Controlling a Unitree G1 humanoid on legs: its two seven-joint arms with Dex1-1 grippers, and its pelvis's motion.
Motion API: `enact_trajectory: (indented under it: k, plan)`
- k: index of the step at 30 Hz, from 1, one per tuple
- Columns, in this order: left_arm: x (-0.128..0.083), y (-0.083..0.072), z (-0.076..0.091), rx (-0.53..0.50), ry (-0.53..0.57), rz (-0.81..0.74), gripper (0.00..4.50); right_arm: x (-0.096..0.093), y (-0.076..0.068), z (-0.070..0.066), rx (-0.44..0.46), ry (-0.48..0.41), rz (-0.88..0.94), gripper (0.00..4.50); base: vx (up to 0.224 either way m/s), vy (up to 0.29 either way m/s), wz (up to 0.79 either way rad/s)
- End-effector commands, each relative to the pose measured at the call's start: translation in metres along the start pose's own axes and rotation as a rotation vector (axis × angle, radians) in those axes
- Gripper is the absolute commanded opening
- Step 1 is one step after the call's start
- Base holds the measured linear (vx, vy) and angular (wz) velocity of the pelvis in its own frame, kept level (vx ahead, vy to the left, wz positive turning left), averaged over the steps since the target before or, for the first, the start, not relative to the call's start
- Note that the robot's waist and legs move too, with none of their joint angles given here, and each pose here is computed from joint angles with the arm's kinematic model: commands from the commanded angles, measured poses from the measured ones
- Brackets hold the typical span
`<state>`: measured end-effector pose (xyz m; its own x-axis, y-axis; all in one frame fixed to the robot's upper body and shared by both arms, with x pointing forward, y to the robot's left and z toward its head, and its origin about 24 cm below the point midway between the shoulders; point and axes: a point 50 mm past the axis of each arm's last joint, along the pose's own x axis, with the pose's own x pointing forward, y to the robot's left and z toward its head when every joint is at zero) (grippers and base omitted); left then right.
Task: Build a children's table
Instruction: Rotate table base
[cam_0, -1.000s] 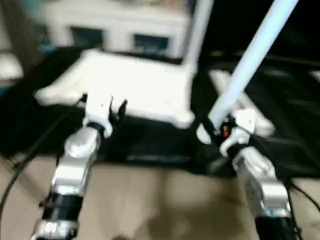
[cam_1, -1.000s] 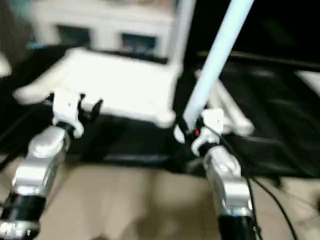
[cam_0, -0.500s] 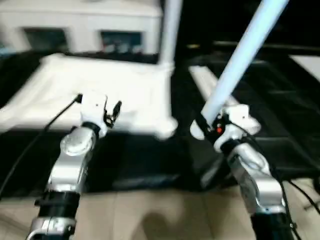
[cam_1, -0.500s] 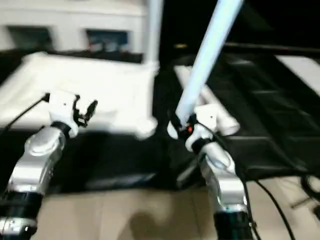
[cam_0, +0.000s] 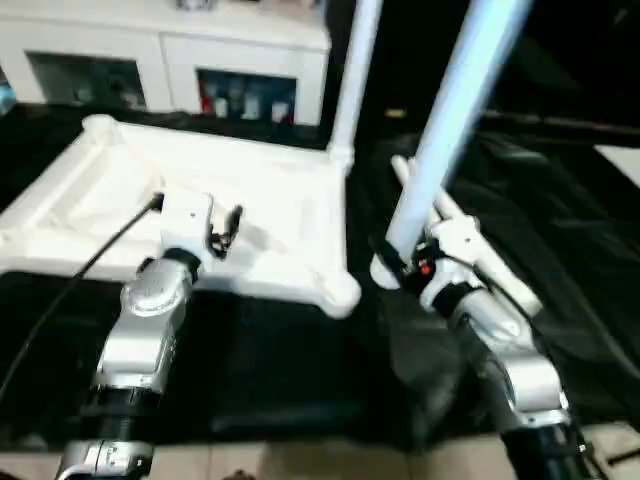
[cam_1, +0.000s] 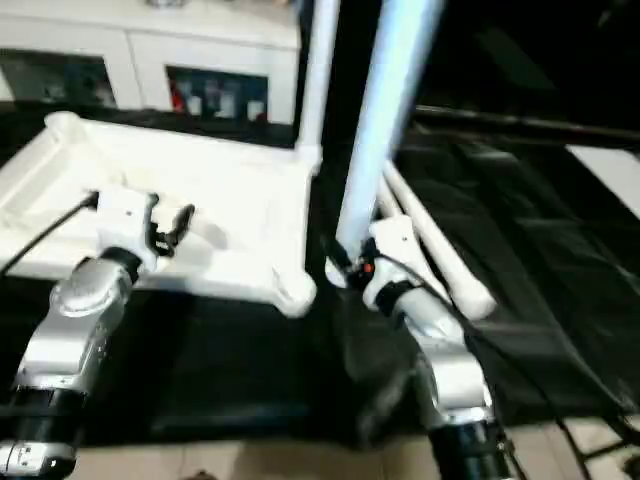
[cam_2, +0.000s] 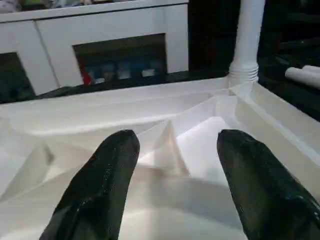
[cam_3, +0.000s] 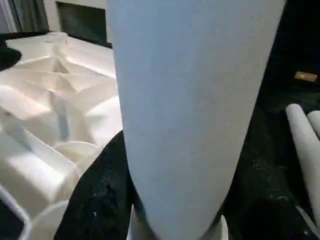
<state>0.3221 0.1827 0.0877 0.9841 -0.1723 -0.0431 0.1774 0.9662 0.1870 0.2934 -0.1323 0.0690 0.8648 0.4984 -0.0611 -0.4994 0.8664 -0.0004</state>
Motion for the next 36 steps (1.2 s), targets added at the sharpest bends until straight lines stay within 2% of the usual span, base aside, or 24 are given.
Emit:
enact_trajectory:
  k: [1, 3, 4, 7, 8, 10, 11, 13, 14, 17, 18, 20, 22, 24, 26, 28, 30, 31, 33, 36]
  plan:
    - [0.003, -0.011, 0.005, 0.004, -0.018, -0.039, 3.02, -0.003, -0.005, 0.003, -0.038, -0.013, -0.007, 1.91, 0.093, -0.072, -0.04]
    - [0.003, -0.010, 0.005, 0.008, -0.017, -0.037, 3.02, -0.002, -0.004, 0.003, -0.024, -0.016, -0.006, 1.91, 0.069, -0.137, 0.13]
    - [0.003, -0.010, 0.007, -0.004, -0.036, -0.035, 3.02, -0.001, -0.004, 0.003, 0.017, -0.022, -0.019, 1.91, 0.073, -0.106, 0.09]
    - [0.004, -0.012, 0.005, 0.004, -0.011, -0.096, 3.02, -0.002, -0.004, 0.004, 0.023, -0.037, -0.005, 1.91, 0.092, -0.032, -0.05]
    - [0.002, -0.018, 0.003, -0.023, 0.007, -0.204, 3.02, -0.003, -0.004, 0.007, 0.039, -0.059, 0.007, 1.91, 0.066, 0.047, 0.06]
    - [0.001, -0.021, 0.002, -0.021, 0.015, -0.259, 3.02, -0.003, -0.004, 0.008, 0.049, -0.075, 0.009, 1.91, 0.075, 0.060, 0.06]
    - [-0.002, -0.028, 0.003, 0.021, -0.002, -0.426, 3.02, -0.005, -0.005, 0.012, 0.071, -0.103, 0.040, 1.91, 0.063, 0.064, 0.11]
    - [-0.003, -0.028, 0.004, 0.047, -0.017, -0.494, 3.02, -0.007, -0.005, 0.014, 0.074, -0.110, 0.064, 1.91, 0.032, 0.032, 0.06]
    - [0.002, -0.021, 0.008, 0.113, -0.050, -0.529, 3.02, -0.009, -0.005, 0.016, 0.076, -0.118, 0.118, 1.91, 0.000, 0.000, 0.00]
    - [0.015, -0.003, 0.019, 0.149, -0.088, -0.475, 3.02, -0.012, -0.006, 0.017, 0.069, -0.101, 0.176, 1.91, -0.021, -0.007, 0.03]
    - [0.023, 0.007, 0.027, 0.167, -0.109, -0.467, 3.02, -0.015, -0.006, 0.017, 0.059, -0.090, 0.211, 1.91, -0.062, -0.020, 0.09]
    - [0.027, 0.012, 0.033, 0.191, -0.117, -0.493, 3.02, -0.016, -0.008, 0.018, 0.050, -0.083, 0.228, 1.91, -0.059, -0.028, 0.03]
    - [0.030, 0.016, 0.041, 0.210, -0.108, -0.588, 3.02, -0.019, -0.012, 0.019, 0.039, -0.070, 0.251, 1.91, -0.027, -0.014, 0.00]
    - [0.028, 0.015, 0.041, 0.195, -0.060, -0.726, 3.02, -0.021, -0.017, 0.020, 0.013, -0.054, 0.269, 1.91, 0.000, 0.000, 0.00]
    - [0.025, 0.011, 0.035, 0.206, 0.006, -0.856, 3.02, -0.022, -0.021, 0.021, -0.012, -0.038, 0.285, 1.91, 0.000, 0.000, 0.00]
    - [0.022, 0.009, 0.029, 0.215, 0.049, -0.920, 3.02, -0.023, -0.022, 0.022, -0.018, -0.032, 0.296, 1.91, 0.000, 0.000, 0.00]
    - [0.014, 0.002, 0.012, 0.263, 0.176, -1.079, 3.02, -0.024, -0.022, 0.023, -0.034, 0.001, 0.350, 1.91, 0.000, 0.000, 0.00]
    - [0.014, 0.002, 0.012, 0.263, 0.176, -1.079, 3.02, -0.024, -0.022, 0.023, -0.034, 0.001, 0.350, 1.91, 0.000, 0.000, 0.00]
    - [0.012, -0.001, 0.004, 0.314, 0.245, -1.150, 3.02, -0.025, -0.020, 0.022, -0.044, 0.033, 0.397, 1.91, 0.000, 0.000, 0.00]
    - [0.012, -0.002, 0.000, 0.342, 0.280, -1.189, 2.72, -0.025, -0.018, 0.022, -0.048, 0.054, 0.430, 1.91, 0.000, 0.000, 0.00]
